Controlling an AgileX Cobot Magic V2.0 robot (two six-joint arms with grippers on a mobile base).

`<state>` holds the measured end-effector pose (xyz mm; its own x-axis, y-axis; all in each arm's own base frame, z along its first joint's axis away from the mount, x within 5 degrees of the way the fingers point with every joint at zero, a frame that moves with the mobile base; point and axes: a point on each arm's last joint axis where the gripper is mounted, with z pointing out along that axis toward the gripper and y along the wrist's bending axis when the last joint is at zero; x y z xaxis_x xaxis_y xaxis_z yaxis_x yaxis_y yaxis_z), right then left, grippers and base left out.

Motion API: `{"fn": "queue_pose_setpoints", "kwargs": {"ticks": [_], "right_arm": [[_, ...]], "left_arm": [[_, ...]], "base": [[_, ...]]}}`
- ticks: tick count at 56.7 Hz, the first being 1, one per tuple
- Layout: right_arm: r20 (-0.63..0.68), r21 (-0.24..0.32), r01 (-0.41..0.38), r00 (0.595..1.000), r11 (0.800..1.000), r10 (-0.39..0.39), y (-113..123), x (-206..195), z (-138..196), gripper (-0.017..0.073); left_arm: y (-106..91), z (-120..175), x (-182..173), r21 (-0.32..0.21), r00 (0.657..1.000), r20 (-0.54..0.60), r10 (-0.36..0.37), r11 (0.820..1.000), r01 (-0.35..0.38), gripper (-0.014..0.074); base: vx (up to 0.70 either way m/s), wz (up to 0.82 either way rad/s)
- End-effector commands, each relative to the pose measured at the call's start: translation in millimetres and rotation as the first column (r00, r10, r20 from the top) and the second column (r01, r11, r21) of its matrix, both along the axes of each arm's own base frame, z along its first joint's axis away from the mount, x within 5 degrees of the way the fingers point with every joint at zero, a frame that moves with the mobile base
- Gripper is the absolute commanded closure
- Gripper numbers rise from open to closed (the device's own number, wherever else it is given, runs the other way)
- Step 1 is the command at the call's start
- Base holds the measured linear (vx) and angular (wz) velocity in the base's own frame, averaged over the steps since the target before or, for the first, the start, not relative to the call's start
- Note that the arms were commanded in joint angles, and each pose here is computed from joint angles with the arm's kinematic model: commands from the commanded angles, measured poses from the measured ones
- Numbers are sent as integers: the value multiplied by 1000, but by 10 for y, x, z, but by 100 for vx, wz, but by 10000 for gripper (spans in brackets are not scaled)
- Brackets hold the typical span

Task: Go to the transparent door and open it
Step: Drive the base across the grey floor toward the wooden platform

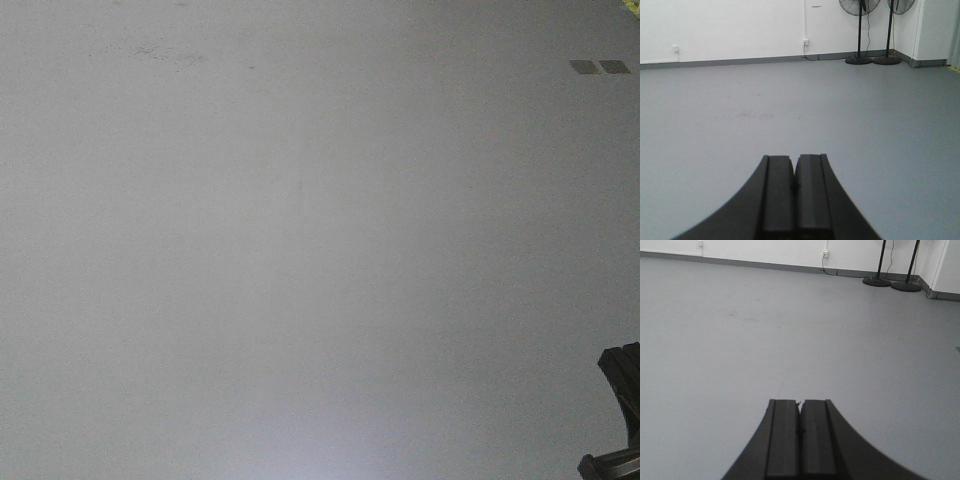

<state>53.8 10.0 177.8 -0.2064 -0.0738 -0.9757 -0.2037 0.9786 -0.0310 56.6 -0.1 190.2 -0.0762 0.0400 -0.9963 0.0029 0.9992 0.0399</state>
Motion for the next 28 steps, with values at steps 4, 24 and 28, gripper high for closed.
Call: {"fn": "queue_pose_setpoints", "kwargs": {"ticks": [4, 24, 28], "right_arm": [[93, 10, -4, 996, 1000, 3, 4, 4, 66, 561], [93, 10, -4, 996, 1000, 3, 4, 4, 66, 561], [93, 10, -4, 996, 1000, 3, 4, 4, 66, 561]], "left_arm": [[-1, 42, -3, -7, 997, 82, -2, 1000, 3, 600], [-1, 42, -3, -7, 997, 82, -2, 1000, 3, 600], [-1, 42, -3, -7, 997, 82, -2, 1000, 3, 600]], "base": [[12, 10], [18, 7], [26, 0]]}}
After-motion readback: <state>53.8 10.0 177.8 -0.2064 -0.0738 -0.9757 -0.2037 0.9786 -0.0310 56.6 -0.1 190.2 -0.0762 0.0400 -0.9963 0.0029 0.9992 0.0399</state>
